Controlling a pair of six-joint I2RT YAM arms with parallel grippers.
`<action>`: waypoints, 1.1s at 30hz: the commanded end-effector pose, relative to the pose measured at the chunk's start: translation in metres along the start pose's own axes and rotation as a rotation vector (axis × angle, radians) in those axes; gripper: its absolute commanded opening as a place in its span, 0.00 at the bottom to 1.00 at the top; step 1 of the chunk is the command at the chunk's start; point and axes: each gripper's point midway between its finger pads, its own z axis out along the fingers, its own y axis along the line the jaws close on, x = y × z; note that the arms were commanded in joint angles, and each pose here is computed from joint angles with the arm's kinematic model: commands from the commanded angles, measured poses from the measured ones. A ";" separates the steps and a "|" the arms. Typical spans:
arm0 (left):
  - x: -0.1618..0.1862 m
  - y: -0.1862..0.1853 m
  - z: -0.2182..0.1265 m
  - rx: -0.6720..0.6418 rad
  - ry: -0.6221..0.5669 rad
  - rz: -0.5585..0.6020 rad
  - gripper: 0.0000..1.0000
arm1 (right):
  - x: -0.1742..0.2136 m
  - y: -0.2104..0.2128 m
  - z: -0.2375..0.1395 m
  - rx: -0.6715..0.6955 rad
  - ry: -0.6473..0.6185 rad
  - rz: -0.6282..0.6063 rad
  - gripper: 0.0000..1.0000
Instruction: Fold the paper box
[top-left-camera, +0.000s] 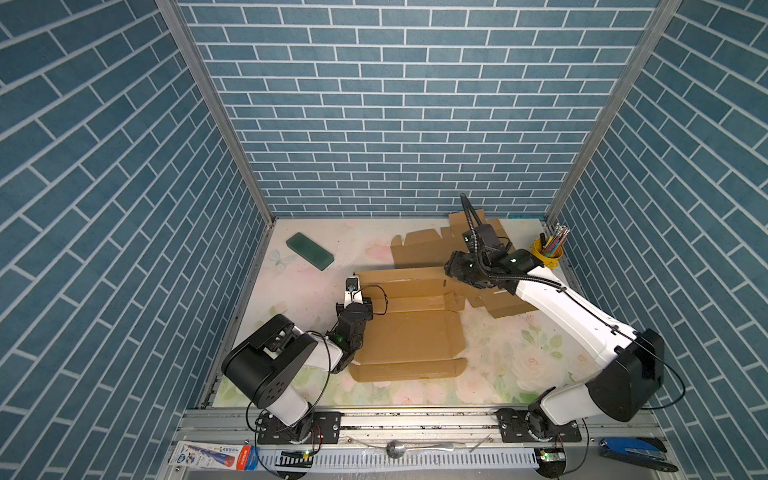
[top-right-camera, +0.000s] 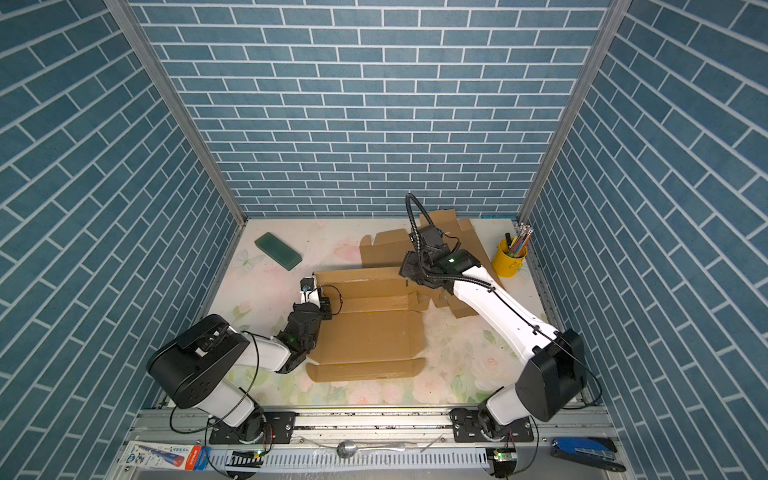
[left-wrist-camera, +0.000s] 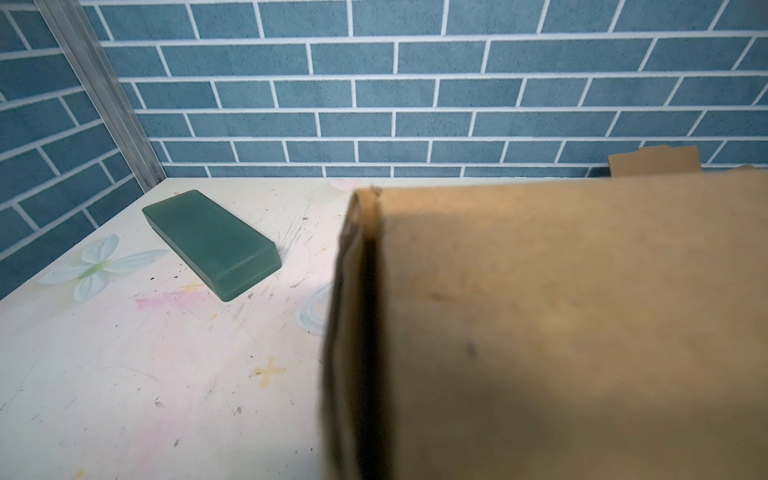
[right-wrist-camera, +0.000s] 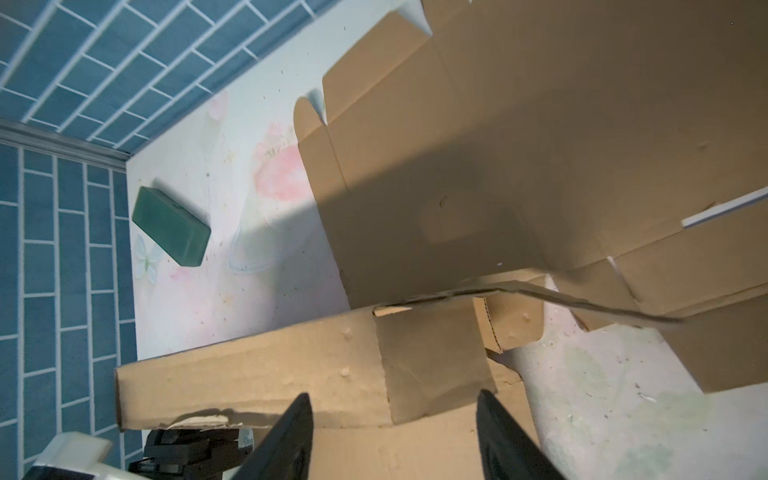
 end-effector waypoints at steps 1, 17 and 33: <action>0.009 0.001 -0.002 -0.003 0.017 0.011 0.00 | -0.001 0.009 0.001 -0.010 0.043 0.032 0.64; 0.011 -0.007 0.000 0.020 0.032 0.040 0.00 | 0.007 0.031 0.029 -0.177 0.122 0.110 0.31; 0.015 -0.001 -0.001 -0.018 0.074 0.097 0.00 | -0.058 -0.063 -0.062 -0.067 -0.029 -0.297 0.51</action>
